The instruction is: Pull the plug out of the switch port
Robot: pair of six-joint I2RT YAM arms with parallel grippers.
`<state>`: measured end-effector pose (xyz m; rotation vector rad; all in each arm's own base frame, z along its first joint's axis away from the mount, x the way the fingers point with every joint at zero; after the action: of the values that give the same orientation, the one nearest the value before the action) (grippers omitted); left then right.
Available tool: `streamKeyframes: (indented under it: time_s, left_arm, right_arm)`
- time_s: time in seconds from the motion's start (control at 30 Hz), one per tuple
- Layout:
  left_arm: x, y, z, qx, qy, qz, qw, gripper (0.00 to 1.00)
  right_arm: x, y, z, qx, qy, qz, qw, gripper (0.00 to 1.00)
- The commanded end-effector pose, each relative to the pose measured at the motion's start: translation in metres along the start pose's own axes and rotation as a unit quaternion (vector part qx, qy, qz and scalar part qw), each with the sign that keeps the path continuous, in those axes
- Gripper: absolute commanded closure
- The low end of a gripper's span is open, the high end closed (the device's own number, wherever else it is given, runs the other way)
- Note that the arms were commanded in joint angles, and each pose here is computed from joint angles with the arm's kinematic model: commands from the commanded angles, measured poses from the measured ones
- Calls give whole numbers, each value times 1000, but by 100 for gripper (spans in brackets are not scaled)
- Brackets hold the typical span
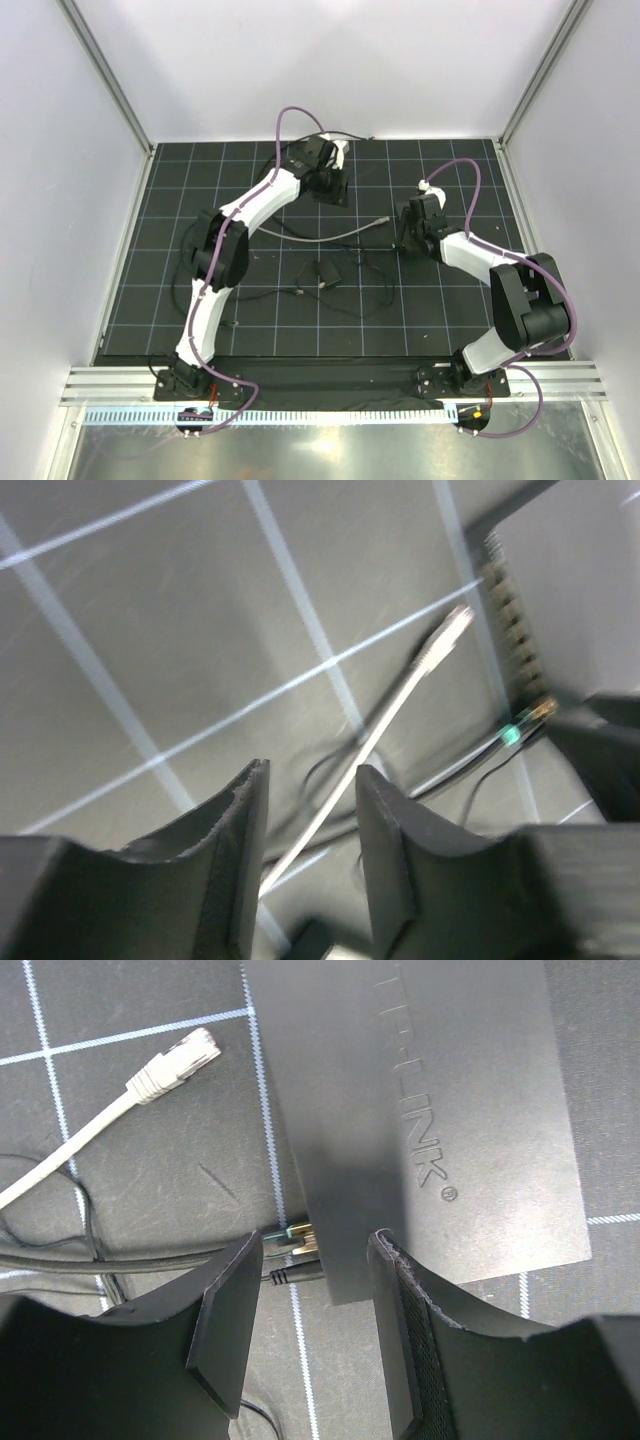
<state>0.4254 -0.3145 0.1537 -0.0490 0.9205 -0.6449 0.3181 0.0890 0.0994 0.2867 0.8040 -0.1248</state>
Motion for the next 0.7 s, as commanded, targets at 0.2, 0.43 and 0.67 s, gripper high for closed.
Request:
streamKeyframes:
  time_s: [0.2,0.43,0.67]
  left_arm:
    - [-46,-6,-43,142,87,131,977,53]
    - [-52,0,-66,171,134,140,966,48]
    - [-38,4,-72,168,144,145,964,51]
  right_arm:
    - [-12,7,9,4,-22,38,999,46]
    - [-12,8,9,5,-21,46,999,46]
    - [-12,10,8,7,-18,53,998,46]
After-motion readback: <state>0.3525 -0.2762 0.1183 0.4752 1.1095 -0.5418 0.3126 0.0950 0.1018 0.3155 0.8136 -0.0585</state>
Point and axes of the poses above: each gripper's point midway between its finger pads, its own x axis out along the fingers, its own y axis along the line the jaws close on, z = x × y, the point moved 7 cm from there along -x, back along the fingers, and after that the axes turned 5 degrees about x, right-handed, at the moved point
